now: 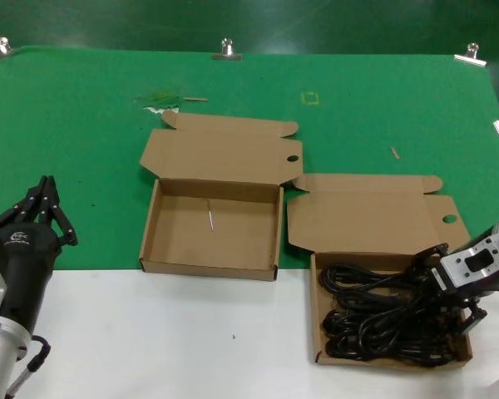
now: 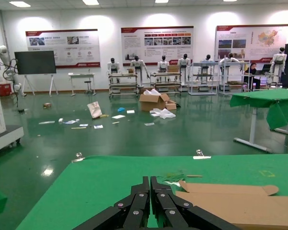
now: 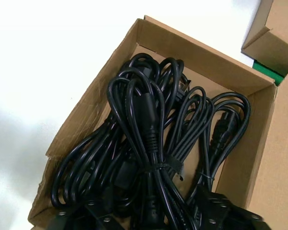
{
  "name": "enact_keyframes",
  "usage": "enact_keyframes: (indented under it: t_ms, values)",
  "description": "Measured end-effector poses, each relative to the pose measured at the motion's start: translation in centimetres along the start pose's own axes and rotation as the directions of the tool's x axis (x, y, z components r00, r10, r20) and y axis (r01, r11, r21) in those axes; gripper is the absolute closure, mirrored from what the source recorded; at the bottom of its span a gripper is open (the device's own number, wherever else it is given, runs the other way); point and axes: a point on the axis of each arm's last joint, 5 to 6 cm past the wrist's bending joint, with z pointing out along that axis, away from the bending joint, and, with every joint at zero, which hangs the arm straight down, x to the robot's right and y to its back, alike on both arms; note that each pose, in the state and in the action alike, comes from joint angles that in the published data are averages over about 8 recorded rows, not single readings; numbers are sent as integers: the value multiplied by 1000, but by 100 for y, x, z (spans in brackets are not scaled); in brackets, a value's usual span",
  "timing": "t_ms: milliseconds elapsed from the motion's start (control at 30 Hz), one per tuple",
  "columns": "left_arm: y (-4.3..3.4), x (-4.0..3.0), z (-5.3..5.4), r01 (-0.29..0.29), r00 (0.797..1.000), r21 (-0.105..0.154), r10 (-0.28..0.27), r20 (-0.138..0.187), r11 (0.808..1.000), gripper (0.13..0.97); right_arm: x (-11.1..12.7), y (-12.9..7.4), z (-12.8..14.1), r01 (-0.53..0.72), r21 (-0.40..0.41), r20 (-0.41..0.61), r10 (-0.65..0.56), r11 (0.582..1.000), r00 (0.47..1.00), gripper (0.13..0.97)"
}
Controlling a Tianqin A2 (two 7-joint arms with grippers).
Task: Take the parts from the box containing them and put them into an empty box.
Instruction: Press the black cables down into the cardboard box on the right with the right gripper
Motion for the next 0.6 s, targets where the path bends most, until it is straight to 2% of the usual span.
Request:
enact_keyframes:
  t_ms: [500, 600]
  values:
    - [0, 0, 0, 0, 1000, 0, 0, 0, 1000, 946, 29, -22, 20, 4, 5, -3, -4, 1000, 1000, 727]
    - [0, 0, 0, 0, 1000, 0, 0, 0, 1000, 946, 28, -18, 11, 4, 5, -3, -4, 1000, 1000, 759]
